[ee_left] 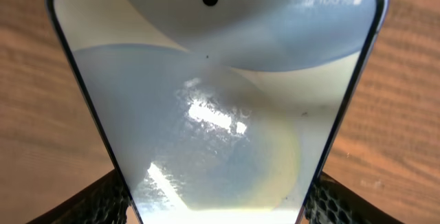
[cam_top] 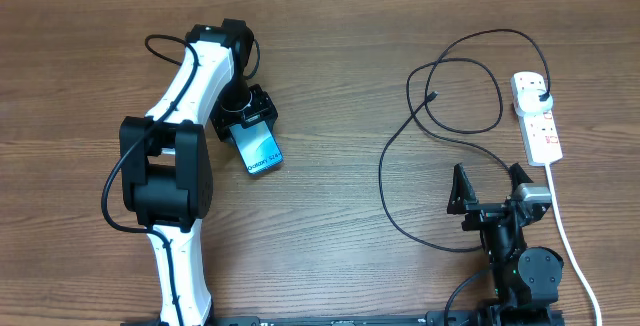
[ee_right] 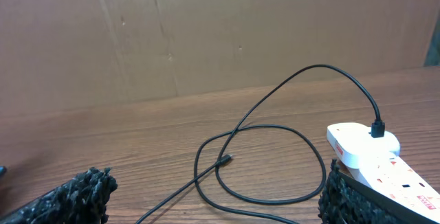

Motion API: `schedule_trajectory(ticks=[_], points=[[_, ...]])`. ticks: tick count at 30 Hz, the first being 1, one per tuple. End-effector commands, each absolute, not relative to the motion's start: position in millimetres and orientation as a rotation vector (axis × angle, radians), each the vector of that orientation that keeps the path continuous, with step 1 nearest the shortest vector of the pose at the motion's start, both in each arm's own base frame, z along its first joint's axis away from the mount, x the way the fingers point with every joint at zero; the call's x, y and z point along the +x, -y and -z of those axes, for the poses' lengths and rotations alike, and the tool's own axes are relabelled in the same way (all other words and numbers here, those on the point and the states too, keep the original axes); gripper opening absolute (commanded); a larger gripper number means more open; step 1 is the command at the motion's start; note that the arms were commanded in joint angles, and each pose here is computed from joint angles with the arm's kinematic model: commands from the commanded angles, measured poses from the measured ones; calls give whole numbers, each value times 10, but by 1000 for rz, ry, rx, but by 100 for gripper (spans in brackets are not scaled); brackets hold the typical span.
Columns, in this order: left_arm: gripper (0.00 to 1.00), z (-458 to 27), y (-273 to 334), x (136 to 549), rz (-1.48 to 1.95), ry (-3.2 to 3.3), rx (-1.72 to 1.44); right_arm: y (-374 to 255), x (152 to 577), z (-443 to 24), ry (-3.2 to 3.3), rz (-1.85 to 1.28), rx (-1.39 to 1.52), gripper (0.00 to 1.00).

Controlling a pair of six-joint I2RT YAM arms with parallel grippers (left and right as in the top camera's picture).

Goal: Plug charger to phone and switch on socket
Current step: 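Raise and tilt the held phone toward the right side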

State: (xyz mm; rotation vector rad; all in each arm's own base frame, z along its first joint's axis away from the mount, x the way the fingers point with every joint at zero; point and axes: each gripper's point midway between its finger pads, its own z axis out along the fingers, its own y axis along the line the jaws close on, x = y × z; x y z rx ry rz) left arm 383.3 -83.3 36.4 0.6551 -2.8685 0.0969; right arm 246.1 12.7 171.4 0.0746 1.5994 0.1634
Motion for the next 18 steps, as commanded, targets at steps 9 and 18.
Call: schedule_trajectory(ticks=[9, 18], points=[[55, -657, 1138, 3759, -339, 2768, 600, -157, 2460, -1695, -1596, -172, 61, 100], [55, -817, 1407, 3670, -560, 2667, 535, -157, 2460, -1695, -1596, -172, 61, 100]])
